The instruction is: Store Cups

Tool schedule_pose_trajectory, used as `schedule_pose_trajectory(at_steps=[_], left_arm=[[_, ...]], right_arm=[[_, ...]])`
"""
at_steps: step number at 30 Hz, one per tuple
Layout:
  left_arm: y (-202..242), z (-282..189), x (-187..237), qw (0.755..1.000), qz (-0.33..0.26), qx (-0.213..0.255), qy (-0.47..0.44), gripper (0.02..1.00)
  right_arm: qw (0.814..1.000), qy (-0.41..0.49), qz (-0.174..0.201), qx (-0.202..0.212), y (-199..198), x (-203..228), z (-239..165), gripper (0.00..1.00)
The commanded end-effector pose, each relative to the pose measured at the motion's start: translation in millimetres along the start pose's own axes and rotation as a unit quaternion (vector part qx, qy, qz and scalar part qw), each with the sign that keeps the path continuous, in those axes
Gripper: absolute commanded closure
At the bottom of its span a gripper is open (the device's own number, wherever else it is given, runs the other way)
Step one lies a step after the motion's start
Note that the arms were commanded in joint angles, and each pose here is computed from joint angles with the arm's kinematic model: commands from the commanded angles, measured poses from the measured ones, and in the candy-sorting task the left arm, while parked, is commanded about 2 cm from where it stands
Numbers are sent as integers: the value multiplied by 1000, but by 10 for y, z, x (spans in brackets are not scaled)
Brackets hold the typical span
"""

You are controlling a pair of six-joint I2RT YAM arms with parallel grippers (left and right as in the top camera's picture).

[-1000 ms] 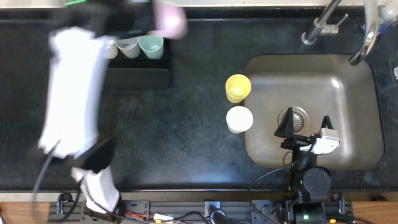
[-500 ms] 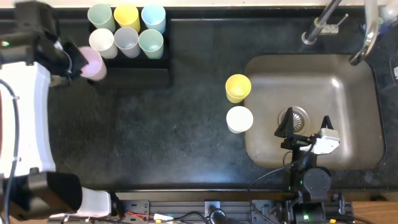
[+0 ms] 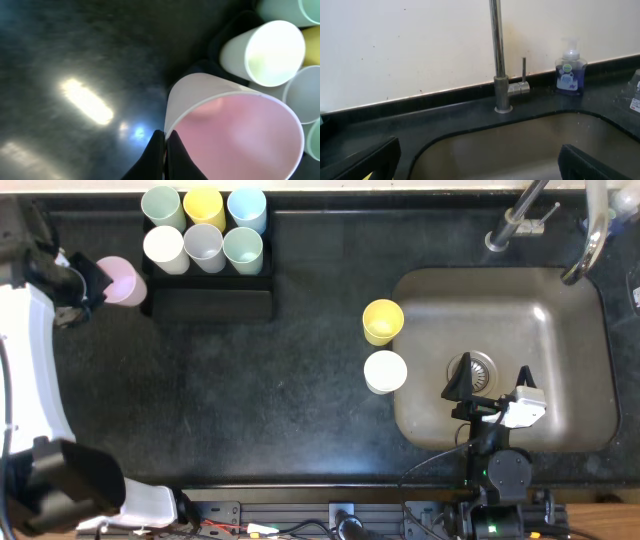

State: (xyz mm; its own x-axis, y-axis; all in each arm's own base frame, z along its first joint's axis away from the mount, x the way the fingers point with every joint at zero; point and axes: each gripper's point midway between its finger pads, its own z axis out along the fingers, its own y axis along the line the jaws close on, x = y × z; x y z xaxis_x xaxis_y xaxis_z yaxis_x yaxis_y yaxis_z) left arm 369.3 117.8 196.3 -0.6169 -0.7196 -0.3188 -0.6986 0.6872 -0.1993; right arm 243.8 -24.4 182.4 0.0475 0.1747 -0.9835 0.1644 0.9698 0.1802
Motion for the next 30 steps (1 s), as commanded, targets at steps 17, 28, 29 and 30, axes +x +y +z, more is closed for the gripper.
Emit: schedule_pose_trajectory(at_steps=[17, 28, 29, 30], left_arm=[[-221, 705, 138, 997, 19, 13, 72, 982], [-263, 965, 203, 996, 35, -9, 83, 982], [-256, 992, 211, 996, 36, -13, 84, 982], [-247, 1018, 220, 995, 37, -17, 86, 982]], right_arm=[[1000, 1, -2, 2, -17, 40, 4, 3], [1000, 1, -2, 2, -17, 40, 4, 5], [1000, 1, -2, 2, -17, 40, 4, 3], [1000, 1, -2, 2, -17, 39, 4, 5]])
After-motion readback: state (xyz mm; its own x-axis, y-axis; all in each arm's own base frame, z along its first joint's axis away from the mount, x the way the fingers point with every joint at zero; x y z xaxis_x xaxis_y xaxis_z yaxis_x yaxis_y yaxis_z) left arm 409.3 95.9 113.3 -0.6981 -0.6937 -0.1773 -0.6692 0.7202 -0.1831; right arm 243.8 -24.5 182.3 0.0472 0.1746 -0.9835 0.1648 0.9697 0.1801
